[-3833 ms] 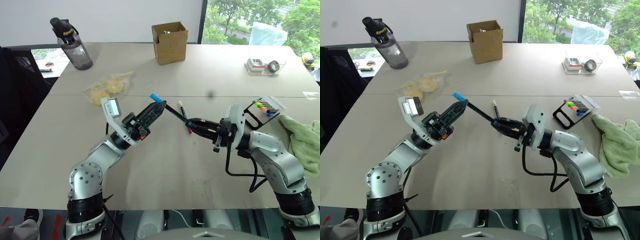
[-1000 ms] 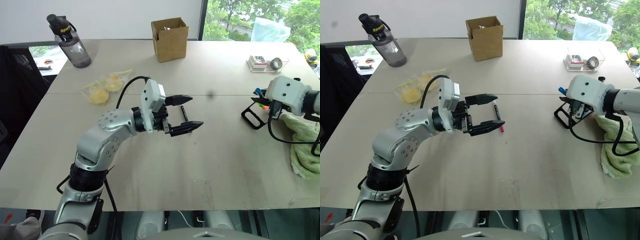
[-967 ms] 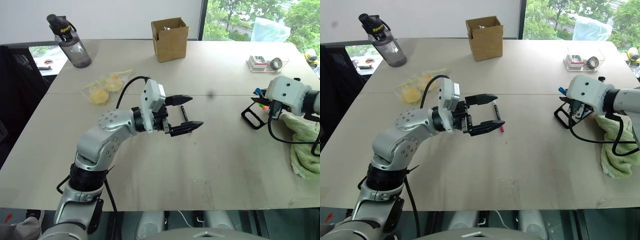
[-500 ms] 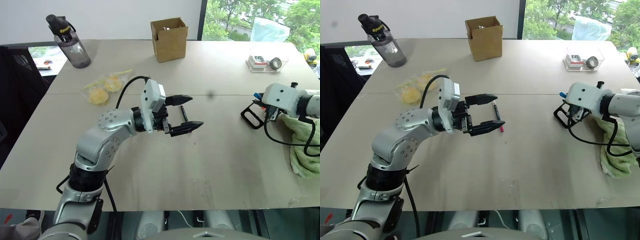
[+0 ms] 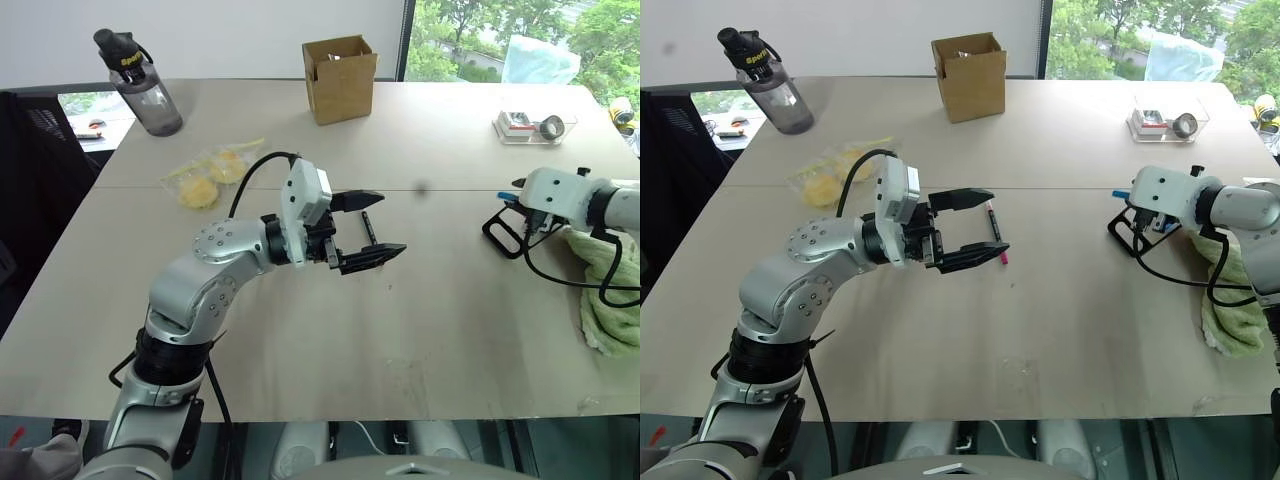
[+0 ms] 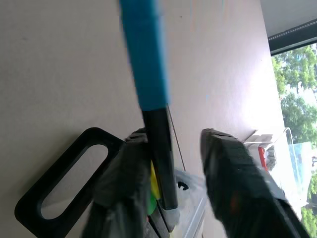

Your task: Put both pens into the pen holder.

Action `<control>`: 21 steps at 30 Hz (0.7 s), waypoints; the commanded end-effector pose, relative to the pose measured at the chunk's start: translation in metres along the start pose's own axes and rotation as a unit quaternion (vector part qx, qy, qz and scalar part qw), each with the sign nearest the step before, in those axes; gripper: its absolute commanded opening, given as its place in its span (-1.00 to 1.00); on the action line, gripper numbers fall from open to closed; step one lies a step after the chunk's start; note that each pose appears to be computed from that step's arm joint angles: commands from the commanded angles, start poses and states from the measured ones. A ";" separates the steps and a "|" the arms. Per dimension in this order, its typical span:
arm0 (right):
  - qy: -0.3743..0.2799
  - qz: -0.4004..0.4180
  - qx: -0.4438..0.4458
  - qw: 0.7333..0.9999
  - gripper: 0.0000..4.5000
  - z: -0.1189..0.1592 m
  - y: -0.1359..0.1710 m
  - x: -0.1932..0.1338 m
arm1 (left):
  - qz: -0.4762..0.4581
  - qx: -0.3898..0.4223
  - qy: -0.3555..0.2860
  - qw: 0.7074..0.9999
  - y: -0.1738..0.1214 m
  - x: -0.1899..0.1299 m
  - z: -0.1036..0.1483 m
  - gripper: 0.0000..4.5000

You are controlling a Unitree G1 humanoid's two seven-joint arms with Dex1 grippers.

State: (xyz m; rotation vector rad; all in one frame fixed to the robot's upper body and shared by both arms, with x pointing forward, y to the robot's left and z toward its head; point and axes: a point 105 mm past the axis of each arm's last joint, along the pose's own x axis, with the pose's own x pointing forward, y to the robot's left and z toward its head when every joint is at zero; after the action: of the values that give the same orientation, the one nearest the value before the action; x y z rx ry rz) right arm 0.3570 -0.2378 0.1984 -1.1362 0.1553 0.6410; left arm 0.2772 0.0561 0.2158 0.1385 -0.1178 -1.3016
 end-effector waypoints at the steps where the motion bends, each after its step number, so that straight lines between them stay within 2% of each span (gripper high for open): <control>1: 0.003 -0.041 -0.010 0.999 0.47 0.003 -0.019 -0.008 | -0.010 0.020 -0.010 1.000 -0.005 0.000 0.009 1.00; 3: 0.006 -0.046 -0.008 0.999 0.90 0.001 -0.021 -0.009 | -0.011 0.020 -0.010 1.000 -0.004 0.001 0.009 1.00; 4: 0.007 -0.048 -0.008 0.999 0.99 0.001 -0.021 -0.010 | -0.011 0.020 -0.010 1.000 -0.004 0.001 0.009 1.00; 9: 0.001 -0.055 -0.005 0.998 0.99 0.003 -0.024 -0.014 | -0.013 0.019 -0.011 1.000 -0.004 0.001 0.009 1.00; 13: -0.056 -0.056 0.048 0.996 0.99 0.020 -0.024 -0.015 | -0.003 0.014 -0.006 1.000 -0.001 -0.001 0.004 1.00; 16: -0.123 -0.027 0.105 0.986 0.99 0.040 -0.009 -0.015 | 0.038 0.006 0.001 0.999 0.009 -0.005 -0.007 1.00; 21: -0.222 0.049 0.241 0.943 0.99 0.060 0.039 -0.023 | 0.174 -0.027 0.043 0.983 0.041 -0.009 -0.042 1.00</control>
State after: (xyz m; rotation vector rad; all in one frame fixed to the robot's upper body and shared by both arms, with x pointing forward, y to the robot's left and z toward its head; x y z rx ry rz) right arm 0.3194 -0.1873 0.1922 -0.5692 0.0363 0.8419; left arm 0.3135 0.0739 0.1811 0.1030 -0.0186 -1.0296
